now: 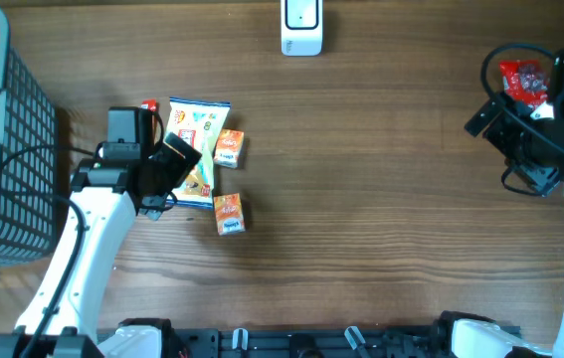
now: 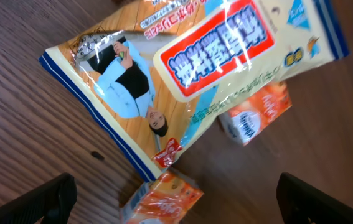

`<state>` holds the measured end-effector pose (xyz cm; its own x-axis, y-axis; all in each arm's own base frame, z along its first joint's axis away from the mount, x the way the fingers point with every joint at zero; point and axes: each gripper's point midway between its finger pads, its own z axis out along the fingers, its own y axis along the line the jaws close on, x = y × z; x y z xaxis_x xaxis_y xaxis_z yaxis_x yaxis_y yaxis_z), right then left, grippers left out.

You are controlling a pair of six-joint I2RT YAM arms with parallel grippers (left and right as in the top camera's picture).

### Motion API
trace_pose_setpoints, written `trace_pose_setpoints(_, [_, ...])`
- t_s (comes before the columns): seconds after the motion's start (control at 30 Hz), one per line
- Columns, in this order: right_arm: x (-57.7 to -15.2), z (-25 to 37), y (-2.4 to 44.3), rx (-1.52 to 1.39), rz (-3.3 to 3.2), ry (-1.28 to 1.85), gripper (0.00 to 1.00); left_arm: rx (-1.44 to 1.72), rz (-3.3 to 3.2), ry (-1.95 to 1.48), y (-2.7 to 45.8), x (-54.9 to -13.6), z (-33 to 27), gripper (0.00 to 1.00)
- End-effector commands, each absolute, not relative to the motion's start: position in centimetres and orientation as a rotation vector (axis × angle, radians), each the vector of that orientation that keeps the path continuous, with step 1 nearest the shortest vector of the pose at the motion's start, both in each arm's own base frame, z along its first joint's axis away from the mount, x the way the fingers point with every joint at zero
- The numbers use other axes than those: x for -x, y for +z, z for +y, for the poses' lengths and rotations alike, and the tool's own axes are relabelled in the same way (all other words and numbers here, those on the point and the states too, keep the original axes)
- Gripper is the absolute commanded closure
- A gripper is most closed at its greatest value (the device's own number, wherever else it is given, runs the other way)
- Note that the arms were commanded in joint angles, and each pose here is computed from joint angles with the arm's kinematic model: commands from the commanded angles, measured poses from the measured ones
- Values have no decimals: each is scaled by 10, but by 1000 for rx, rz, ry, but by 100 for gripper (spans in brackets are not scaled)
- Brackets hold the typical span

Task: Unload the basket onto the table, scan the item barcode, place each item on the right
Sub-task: 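Lower the left gripper onto the small orange box and grasp it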

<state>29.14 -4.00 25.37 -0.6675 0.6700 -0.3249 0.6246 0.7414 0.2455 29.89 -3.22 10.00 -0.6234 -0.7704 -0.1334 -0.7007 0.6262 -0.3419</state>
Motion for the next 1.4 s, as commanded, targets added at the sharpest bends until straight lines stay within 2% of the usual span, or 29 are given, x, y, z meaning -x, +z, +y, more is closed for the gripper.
trace_pose_setpoints(0.0, [-299, -31, 244, -1023, 2577, 229, 0, 1003, 2723, -302, 80, -294, -39, 0])
trace_pose_setpoints(0.1, [-304, -23, 237, -925, 2639, 271, 0, 940, 2795, -264, 66, -292, -42, 2])
trace_pose_setpoints(0.2, [-309, -9, 227, -768, 2719, 364, 0, 861, 2877, -249, 51, -287, -50, 12])
trace_pose_setpoints(0.27, [-312, 4, 222, -643, 2773, 444, 0, 730, 2933, -258, 46, -285, -60, 12])
trace_pose_setpoints(0.37, [-314, 18, 213, -532, 2827, 525, 0, 561, 2975, -285, 46, -281, -76, 3])
trace_pose_setpoints(0.53, [-317, 38, 202, -470, 2885, 551, 0, 484, 3009, -389, 48, -274, -101, 7])
trace_pose_setpoints(0.67, [-318, 64, 199, -373, 2913, 604, 0, 469, 3019, -411, 49, -271, -106, 15])
trace_pose_setpoints(0.7, [-318, 69, 198, -355, 2917, 608, 0, 473, 3016, -398, 49, -272, -104, 15])
trace_pose_setpoints(0.73, [-318, 79, 198, -316, 2922, 614, 0, 486, 3011, -379, 48, -273, -100, 11])
trace_pose_setpoints(0.87, [-318, 96, 199, -251, 2918, 620, 0, 534, 3026, -388, 48, -269, -95, 27])
trace_pose_setpoints(1.0, [-319, 102, 199, -226, 2915, 607, 0, 573, 3108, -402, 47, -249, -95, 26])
trace_pose_setpoints(1.1, [-321, 96, 197, -300, 2916, 562, 0, 582, 3166, -379, 47, -235, -95, 36])
trace_pose_setpoints(1.37, [-321, 93, 196, -334, 2918, 536, 0, 624, 3121, -398, 24, -234, -105, 34])
